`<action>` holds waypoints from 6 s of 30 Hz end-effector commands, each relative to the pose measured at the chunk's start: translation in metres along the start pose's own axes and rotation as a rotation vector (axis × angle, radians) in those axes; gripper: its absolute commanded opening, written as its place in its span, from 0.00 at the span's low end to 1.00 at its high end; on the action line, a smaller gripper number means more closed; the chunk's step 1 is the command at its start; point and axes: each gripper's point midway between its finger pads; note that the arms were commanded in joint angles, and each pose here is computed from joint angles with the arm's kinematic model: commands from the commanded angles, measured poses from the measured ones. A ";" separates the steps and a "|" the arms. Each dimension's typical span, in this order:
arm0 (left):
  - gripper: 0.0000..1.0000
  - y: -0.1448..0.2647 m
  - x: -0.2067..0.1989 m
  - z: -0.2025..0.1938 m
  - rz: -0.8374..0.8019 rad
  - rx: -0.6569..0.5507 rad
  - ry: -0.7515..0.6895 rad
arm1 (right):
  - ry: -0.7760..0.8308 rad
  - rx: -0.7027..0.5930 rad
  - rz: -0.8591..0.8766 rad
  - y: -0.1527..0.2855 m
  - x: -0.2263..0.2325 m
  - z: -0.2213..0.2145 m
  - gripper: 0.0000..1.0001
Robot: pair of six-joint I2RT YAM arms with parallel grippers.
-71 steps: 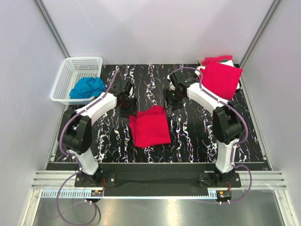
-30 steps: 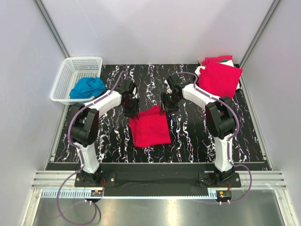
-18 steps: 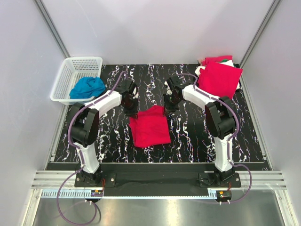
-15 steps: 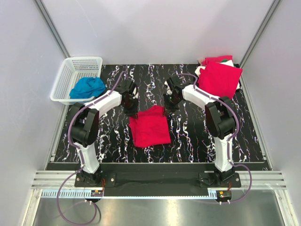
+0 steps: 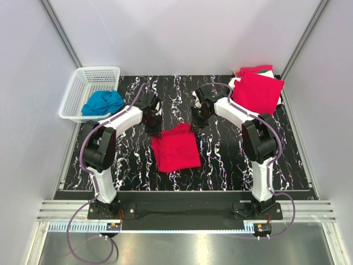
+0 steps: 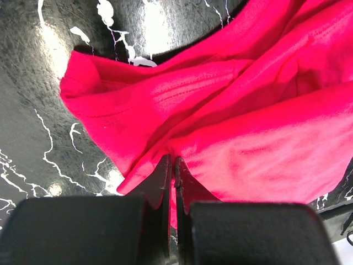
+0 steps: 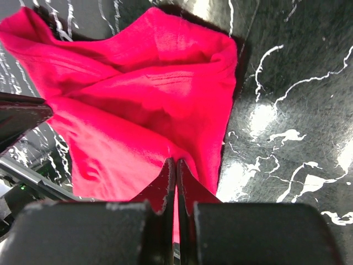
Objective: Fold and stack the t-shirts
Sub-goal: Fold the tshirt
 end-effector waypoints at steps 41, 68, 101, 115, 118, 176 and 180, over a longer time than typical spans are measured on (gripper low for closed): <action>0.00 0.046 -0.001 0.060 0.087 -0.218 0.017 | 0.142 -0.099 0.102 -0.003 0.031 0.064 0.00; 0.42 0.058 0.021 0.089 0.211 -0.296 0.040 | 0.126 -0.207 -0.213 0.027 -0.025 0.088 0.28; 0.00 0.006 -0.026 0.043 -0.091 -0.131 0.041 | 0.013 -0.146 0.082 -0.004 0.020 0.059 0.00; 0.00 -0.010 0.005 0.041 0.002 -0.125 0.055 | -0.011 -0.060 0.085 -0.047 0.013 0.038 0.00; 0.00 -0.012 0.013 0.042 0.019 -0.129 0.059 | -0.020 -0.040 0.060 -0.058 0.004 0.030 0.00; 0.17 0.002 -0.105 -0.017 -0.299 0.071 -0.106 | -0.133 -0.108 0.203 0.028 0.065 -0.075 0.17; 0.17 -0.008 -0.111 -0.008 -0.308 0.077 -0.114 | -0.143 -0.081 0.193 0.013 0.059 -0.080 0.17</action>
Point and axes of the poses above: each gripper's point midway between its finger pads, its own y axis back along the fingers, its own x axis along the line the jaws close on, z = x × y, and after that the axes turned 7 degrees about y, right-handed
